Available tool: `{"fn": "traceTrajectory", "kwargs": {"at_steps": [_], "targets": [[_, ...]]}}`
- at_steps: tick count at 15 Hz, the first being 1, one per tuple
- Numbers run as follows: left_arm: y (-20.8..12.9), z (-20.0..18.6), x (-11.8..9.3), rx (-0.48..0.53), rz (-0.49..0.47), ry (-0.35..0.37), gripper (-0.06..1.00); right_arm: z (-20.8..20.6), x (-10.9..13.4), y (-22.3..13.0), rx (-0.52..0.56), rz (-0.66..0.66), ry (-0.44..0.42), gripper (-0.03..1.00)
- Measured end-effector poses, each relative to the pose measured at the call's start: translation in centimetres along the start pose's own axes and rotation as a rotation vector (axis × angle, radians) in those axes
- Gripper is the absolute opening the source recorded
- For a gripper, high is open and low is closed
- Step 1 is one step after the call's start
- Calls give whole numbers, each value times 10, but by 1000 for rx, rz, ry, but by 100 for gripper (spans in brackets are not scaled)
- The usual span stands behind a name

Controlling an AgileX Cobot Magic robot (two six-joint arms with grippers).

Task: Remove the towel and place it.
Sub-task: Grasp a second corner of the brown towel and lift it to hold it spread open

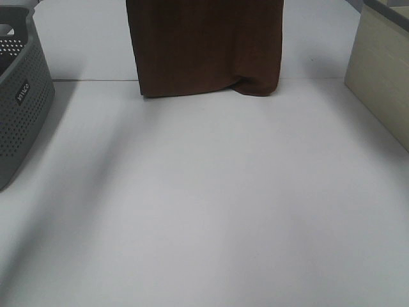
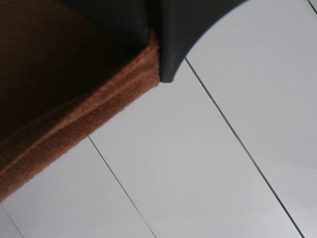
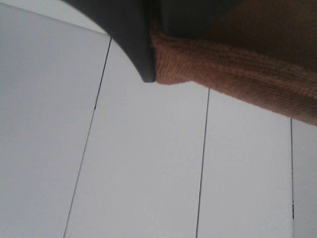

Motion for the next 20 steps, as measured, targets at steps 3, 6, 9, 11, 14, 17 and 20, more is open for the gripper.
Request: {"fn": "traceTrajectory", "kwargs": {"at_steps": [3,6,9,11,14,17,20], "targets": [[5,-8,-2,198,-32,-66,0,-11,5,-3,133,18,38,1],[7,-34,-9,502,-88,-304,0,-35,10,-2,319,61,79,1],[13,-71,-18,753,-146,-566,0,-66,16,-5,547,75,123,1],[19,-82,-16,826,-207,-592,0,-81,19,-9,671,98,142,1],[28,-88,-9,861,-298,-553,0,-89,21,-16,763,115,156,1],[40,-119,0,935,-299,-591,0,-100,28,-13,781,150,203,1],[57,-165,11,977,-259,-660,0,-123,37,-31,887,204,253,1]]}}
Point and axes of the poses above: a point on each arm's last joint axis where the gripper is mounted, z pointing out along that axis toward the gripper, x along the wrist's bending axis when the last joint is at zero, y = z × x, the point moved 2 cm from there along z, pointing out along that axis toward the gripper, and after that the axes turned 2 degrees about z, right-handed, at the moved point
